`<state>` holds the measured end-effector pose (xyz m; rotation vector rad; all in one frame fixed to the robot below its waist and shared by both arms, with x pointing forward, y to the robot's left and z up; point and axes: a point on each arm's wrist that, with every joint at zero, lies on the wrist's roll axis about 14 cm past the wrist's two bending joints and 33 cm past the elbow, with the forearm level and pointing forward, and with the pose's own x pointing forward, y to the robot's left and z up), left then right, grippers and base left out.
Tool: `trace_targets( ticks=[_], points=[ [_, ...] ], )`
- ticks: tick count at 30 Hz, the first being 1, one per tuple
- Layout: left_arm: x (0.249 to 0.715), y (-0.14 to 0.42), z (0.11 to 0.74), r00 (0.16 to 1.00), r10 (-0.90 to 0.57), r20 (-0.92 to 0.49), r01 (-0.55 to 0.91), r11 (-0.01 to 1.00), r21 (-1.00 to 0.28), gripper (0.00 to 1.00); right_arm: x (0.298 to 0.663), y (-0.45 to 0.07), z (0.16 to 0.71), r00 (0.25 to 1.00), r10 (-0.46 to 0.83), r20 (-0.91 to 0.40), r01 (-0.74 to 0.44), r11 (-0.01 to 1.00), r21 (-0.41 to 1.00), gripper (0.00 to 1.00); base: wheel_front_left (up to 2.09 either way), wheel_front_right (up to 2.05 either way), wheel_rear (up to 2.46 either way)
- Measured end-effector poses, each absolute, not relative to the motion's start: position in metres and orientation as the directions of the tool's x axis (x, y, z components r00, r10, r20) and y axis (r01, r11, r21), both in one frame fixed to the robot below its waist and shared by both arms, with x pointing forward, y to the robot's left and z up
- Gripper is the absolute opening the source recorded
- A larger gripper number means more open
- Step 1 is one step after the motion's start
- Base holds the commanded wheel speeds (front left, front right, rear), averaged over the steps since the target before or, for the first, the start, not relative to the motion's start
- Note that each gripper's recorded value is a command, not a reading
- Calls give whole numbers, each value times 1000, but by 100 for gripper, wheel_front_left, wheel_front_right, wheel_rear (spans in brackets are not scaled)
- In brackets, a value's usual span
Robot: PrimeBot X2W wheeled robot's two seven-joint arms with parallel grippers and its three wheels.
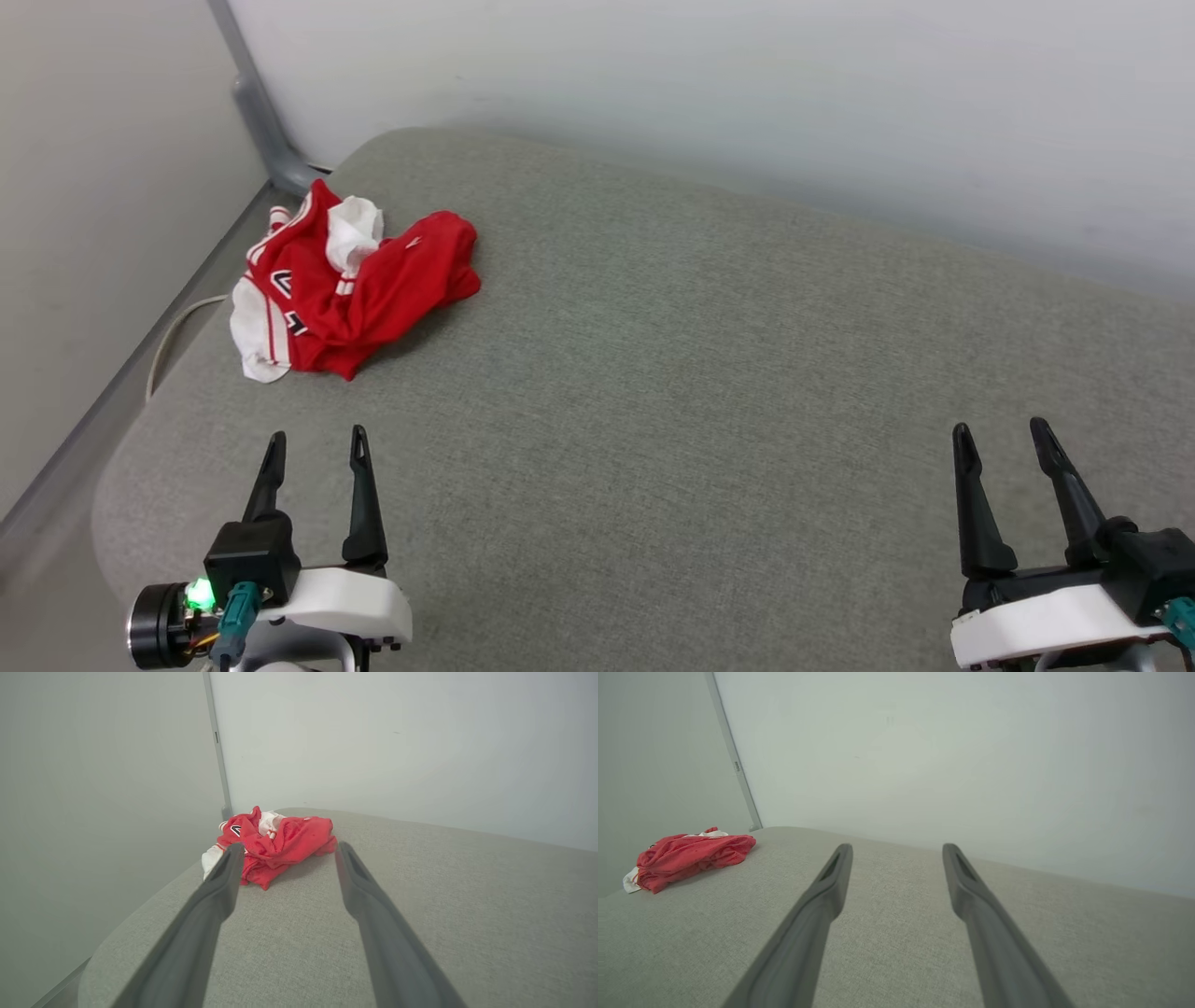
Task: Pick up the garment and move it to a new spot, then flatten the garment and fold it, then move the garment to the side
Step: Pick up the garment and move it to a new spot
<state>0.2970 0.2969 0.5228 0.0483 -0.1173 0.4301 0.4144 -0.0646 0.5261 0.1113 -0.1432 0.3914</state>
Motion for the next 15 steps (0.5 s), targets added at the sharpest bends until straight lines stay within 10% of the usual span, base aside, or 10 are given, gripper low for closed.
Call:
trace_targets(
  ticks=[15],
  points=[
    [255, 331, 522, 834, 540, 115, -546, 837, 28, 100, 422, -8, 524, 848, 504, 162, -521, 849, 85, 100, 0, 0, 0]
  ],
)
